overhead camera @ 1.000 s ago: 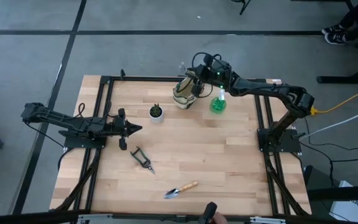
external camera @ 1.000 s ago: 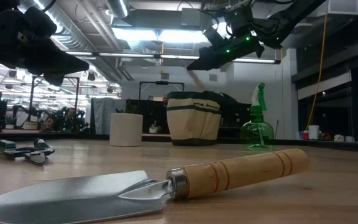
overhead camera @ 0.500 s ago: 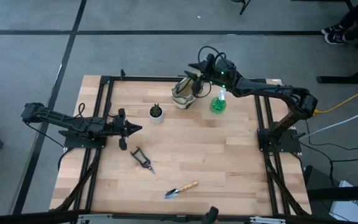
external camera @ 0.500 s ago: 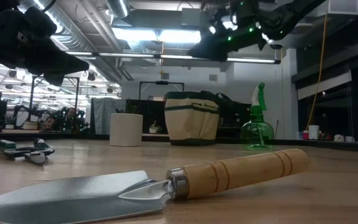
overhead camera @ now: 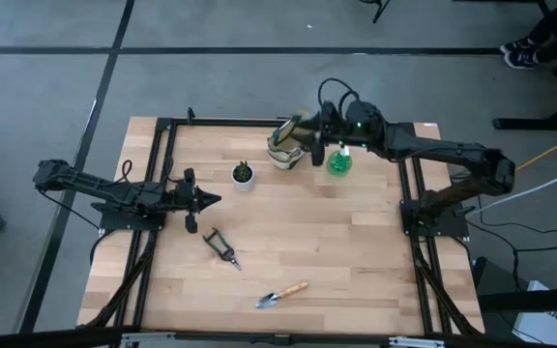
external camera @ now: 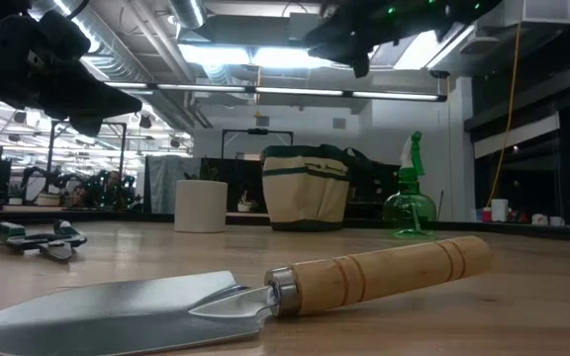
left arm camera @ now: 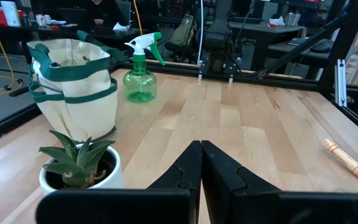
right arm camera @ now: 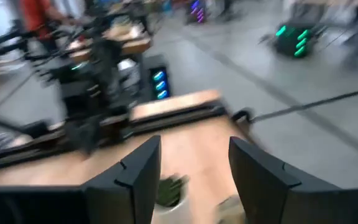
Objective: Pick & Place Garden tools in Gardening bag
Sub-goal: Put the spray bottle into the gardening bag
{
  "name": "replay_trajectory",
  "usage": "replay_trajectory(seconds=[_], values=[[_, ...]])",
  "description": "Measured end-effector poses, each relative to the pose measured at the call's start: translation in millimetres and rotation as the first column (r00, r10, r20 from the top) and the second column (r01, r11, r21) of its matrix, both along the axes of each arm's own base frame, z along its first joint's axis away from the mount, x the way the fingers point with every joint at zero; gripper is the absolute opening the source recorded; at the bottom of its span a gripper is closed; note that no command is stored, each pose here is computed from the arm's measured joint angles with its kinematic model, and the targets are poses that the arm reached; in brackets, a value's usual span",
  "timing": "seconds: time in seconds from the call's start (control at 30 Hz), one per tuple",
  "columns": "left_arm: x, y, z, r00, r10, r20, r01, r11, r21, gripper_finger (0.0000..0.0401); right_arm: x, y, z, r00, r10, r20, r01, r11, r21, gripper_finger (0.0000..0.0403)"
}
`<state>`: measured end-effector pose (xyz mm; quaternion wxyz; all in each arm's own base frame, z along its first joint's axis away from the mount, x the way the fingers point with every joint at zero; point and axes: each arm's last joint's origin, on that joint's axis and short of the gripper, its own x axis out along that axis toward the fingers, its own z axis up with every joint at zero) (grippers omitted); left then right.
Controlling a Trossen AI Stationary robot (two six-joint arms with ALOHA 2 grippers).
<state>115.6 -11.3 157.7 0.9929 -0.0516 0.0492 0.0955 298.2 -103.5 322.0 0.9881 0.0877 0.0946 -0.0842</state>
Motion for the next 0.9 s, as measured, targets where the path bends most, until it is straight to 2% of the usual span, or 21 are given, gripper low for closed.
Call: replay_trajectory(seconds=[0.2, 0.43, 0.9], values=[[0.0, 0.0, 0.1, 1.0, 0.0, 0.001, 0.0, 1.0, 0.0, 0.0004, 2.0, 42.4, -14.2, 0.978, 0.124, -0.168, -0.102, 0.986, 0.136, 0.019], [0.0, 0.0, 0.1, 1.0, 0.0, 0.001, 0.0, 1.0, 0.0, 0.0004, -0.5, 83.8, -33.5, 0.897, 0.257, -0.359, -0.195, 0.96, 0.201, 0.019], [0.0, 0.0, 0.0, 1.0, 0.0, 0.0, 0.0, 1.0, 0.0, 0.0004, -9.3, 96.9, -42.8, 0.827, 0.314, -0.467, -0.207, 0.941, 0.268, 0.019]])
